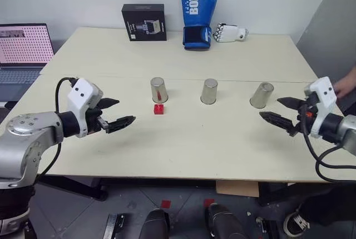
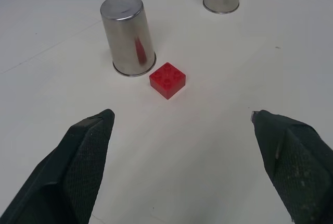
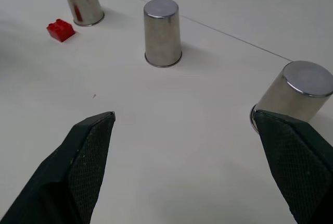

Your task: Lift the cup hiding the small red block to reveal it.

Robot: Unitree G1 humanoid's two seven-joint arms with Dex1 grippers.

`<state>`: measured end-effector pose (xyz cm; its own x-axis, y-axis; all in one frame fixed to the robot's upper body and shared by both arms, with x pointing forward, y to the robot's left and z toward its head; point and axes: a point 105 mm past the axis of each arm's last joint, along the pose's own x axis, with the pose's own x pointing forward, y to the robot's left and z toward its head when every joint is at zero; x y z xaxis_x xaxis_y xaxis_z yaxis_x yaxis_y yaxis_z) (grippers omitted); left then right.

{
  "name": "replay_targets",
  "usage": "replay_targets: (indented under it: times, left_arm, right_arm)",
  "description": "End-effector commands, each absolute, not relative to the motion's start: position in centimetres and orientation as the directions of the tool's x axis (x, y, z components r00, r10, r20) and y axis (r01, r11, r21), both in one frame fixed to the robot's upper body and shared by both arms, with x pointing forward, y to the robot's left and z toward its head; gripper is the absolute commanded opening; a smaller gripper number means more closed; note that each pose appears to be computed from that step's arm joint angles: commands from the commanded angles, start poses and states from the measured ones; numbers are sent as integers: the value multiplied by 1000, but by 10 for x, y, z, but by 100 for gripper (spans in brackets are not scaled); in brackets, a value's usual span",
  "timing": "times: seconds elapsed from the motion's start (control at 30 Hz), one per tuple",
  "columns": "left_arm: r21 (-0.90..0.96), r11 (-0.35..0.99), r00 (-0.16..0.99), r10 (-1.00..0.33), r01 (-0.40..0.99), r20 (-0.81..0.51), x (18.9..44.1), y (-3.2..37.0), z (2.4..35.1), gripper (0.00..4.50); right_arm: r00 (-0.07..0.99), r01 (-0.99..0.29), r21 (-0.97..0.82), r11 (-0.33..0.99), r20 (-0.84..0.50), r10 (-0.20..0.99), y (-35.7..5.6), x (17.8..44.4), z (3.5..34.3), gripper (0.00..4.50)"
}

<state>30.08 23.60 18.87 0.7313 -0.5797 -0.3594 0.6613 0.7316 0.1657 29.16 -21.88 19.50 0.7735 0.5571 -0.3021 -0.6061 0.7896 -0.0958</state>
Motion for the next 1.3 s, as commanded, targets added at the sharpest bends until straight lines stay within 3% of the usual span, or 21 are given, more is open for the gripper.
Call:
replay_targets:
  times: [0.03, 1.3]
  left_arm:
    - [199, 740, 757, -573, 643, -314, 303, 242, 205, 446]
    - [182, 713, 726, -605, 677, -328, 302, 223, 194, 446]
  right_arm:
    - [791, -594, -128, 794, -275, 547, -226, 291, 206, 450]
    - [807, -570, -124, 812, -270, 525, -233, 288, 206, 450]
